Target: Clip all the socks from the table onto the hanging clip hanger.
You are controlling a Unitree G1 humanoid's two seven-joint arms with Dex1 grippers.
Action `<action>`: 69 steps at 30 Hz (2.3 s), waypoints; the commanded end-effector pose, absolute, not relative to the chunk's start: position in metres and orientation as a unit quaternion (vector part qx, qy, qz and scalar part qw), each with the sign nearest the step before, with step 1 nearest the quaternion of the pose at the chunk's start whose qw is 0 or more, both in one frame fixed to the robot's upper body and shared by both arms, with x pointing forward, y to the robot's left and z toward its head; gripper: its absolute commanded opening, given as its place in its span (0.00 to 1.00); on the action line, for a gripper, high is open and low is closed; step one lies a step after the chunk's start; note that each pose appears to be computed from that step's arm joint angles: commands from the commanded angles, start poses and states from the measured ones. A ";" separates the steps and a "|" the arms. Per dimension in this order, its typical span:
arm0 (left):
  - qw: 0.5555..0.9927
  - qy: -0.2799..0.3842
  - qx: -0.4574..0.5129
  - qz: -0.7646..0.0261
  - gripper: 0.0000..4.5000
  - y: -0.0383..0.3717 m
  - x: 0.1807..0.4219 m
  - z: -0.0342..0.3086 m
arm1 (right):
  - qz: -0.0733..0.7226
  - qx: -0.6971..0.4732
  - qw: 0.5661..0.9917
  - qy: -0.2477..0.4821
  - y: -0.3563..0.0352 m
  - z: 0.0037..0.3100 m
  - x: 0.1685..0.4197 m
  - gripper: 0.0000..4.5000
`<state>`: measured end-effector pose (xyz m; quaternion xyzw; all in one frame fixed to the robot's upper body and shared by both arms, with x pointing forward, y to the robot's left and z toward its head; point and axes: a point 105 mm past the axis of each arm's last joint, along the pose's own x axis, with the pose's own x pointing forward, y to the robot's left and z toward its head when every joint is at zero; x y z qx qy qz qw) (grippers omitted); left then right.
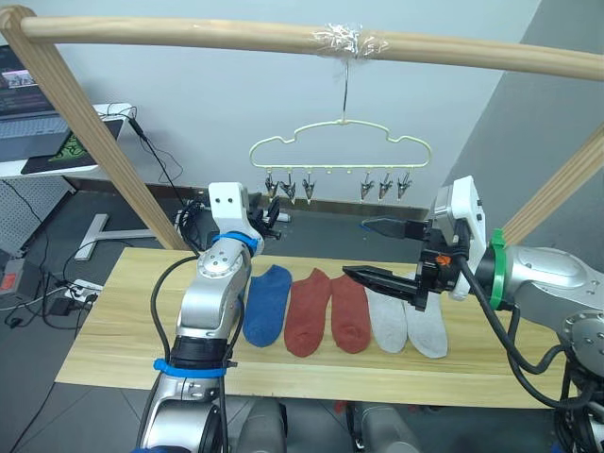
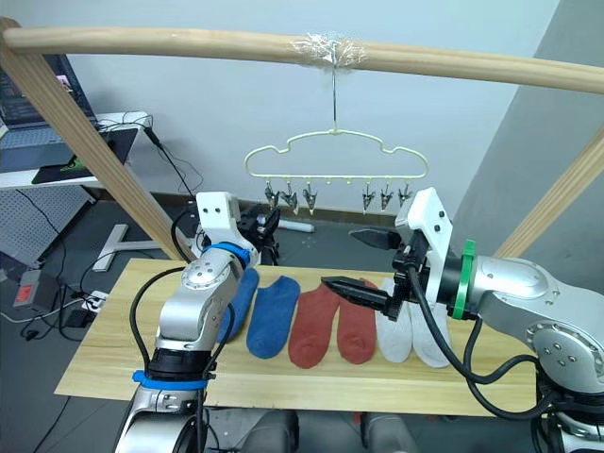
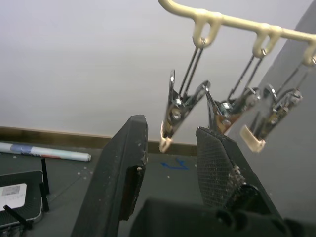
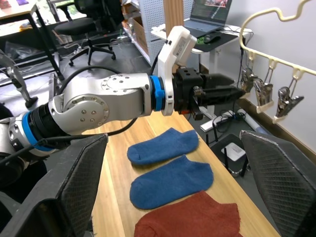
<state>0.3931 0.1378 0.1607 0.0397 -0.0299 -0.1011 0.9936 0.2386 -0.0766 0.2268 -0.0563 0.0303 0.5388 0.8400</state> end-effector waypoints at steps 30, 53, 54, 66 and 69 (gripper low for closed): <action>0.991 -0.095 0.006 -0.093 0.33 0.127 0.416 0.200 | 0.540 -0.054 0.840 0.031 -0.072 0.226 0.227 1.00; 0.981 -0.091 -0.073 -0.156 0.02 0.126 0.405 0.221 | 0.419 -0.091 0.888 0.165 -0.095 0.171 0.277 1.00; 0.979 -0.091 -0.086 -0.163 0.02 0.126 0.403 0.225 | 0.403 -0.090 0.894 0.175 -0.097 0.167 0.283 1.00; 0.968 -0.044 -0.140 -0.205 0.02 0.129 0.387 0.234 | 0.241 -0.111 0.932 0.246 -0.127 0.126 0.325 1.00; 0.965 -0.038 -0.144 -0.213 0.02 0.129 0.384 0.238 | 0.216 -0.125 0.933 0.259 -0.131 0.118 0.327 1.00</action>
